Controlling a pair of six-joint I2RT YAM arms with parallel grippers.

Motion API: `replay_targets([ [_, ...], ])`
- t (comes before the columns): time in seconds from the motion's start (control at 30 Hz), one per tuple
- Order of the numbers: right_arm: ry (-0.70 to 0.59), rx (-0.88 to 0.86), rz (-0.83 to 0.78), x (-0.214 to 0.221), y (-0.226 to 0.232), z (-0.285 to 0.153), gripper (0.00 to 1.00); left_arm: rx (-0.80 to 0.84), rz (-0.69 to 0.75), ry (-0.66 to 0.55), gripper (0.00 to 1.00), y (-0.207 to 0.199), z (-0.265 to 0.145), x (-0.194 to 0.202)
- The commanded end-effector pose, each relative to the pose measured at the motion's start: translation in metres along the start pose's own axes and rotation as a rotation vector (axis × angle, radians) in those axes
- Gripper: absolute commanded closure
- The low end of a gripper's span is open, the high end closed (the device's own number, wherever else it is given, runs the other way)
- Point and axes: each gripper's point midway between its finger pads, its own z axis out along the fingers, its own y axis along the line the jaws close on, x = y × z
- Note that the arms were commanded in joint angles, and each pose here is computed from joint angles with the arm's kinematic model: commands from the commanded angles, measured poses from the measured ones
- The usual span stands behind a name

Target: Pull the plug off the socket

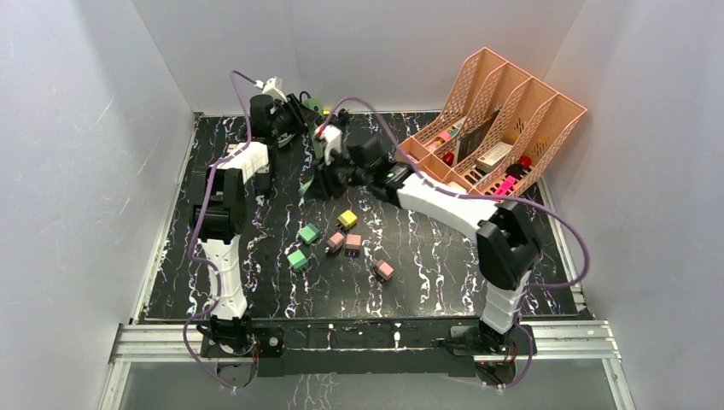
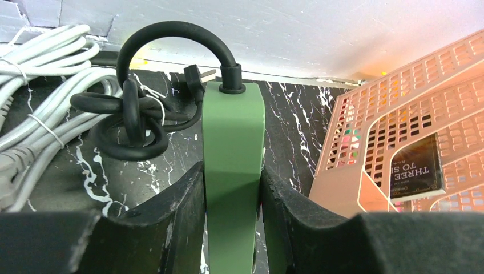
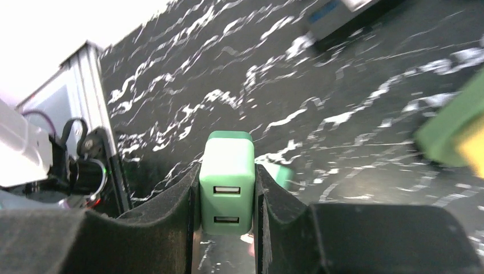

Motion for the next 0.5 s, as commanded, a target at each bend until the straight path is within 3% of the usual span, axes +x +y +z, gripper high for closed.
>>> replay_targets([
  [0.0, 0.044, -0.161, -0.017, 0.022, 0.046, 0.039, 1.00, 0.163, 0.104, -0.093, 1.00, -0.028, -0.013, -0.045],
  [0.47, 0.263, -0.213, 0.100, 0.118, 0.065, 0.124, 1.00, 0.237, 0.257, -0.019, 1.00, -0.032, -0.018, -0.035],
])
